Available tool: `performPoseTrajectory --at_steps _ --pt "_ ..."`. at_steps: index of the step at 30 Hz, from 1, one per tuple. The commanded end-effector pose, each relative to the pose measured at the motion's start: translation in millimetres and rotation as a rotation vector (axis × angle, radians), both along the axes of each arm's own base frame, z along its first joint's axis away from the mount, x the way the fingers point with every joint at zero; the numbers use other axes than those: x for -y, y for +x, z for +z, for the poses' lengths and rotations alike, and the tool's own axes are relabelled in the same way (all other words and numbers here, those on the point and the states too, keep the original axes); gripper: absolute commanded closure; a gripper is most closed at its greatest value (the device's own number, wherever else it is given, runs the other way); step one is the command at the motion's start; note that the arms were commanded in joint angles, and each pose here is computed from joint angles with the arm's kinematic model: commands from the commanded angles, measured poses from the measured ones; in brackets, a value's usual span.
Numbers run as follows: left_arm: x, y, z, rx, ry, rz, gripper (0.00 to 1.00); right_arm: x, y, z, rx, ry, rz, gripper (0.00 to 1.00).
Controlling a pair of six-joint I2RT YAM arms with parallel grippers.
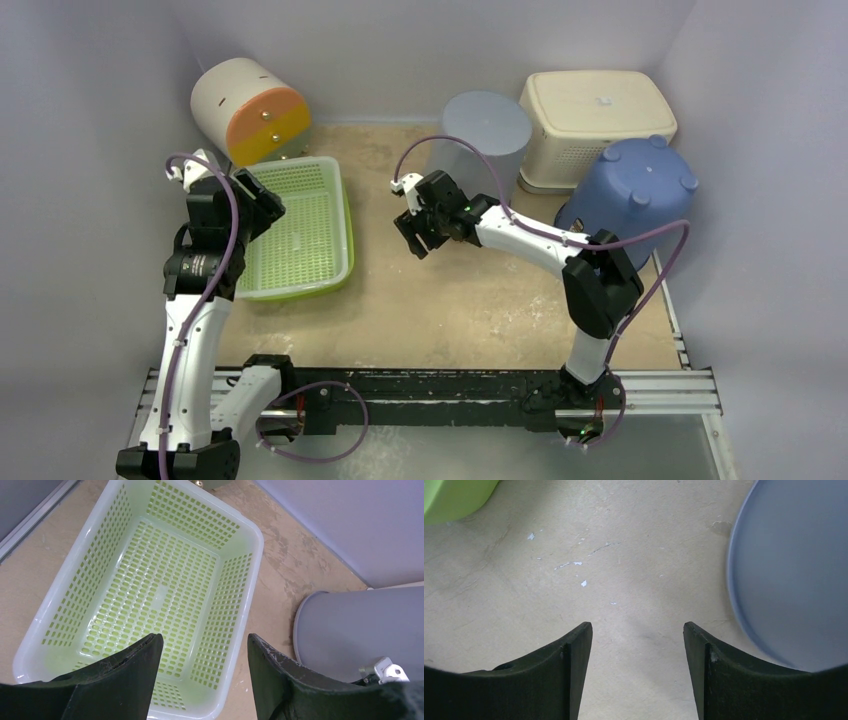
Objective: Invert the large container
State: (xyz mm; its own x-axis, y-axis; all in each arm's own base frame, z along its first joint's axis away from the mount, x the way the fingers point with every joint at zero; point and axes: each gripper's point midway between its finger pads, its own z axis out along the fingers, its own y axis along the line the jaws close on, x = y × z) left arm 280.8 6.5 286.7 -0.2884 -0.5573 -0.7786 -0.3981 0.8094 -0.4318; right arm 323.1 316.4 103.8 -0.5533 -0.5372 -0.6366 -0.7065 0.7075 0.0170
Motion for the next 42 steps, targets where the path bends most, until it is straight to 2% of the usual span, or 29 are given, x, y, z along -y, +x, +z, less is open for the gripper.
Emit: performPoseTrajectory --at_steps 1,14,26,29,35,42 --pt "-4 1 12 0.043 0.021 0.009 0.37 -7 17 25 0.075 0.04 -0.022 0.3" --pt "-6 0 15 0.052 0.025 0.016 0.37 -25 35 45 0.107 0.061 -0.004 0.3" --pt "-8 -2 16 0.044 0.046 0.018 0.37 -53 120 54 0.224 0.021 -0.106 0.29" --pt "-9 -2 17 0.04 0.051 0.018 0.37 -42 138 55 0.24 0.038 -0.168 0.29" --pt "-8 -2 13 0.032 0.05 0.014 0.37 12 165 55 0.204 0.085 -0.327 0.29" --pt "-7 2 7 0.027 0.044 0.007 0.37 67 153 64 0.222 0.068 -0.45 0.29"
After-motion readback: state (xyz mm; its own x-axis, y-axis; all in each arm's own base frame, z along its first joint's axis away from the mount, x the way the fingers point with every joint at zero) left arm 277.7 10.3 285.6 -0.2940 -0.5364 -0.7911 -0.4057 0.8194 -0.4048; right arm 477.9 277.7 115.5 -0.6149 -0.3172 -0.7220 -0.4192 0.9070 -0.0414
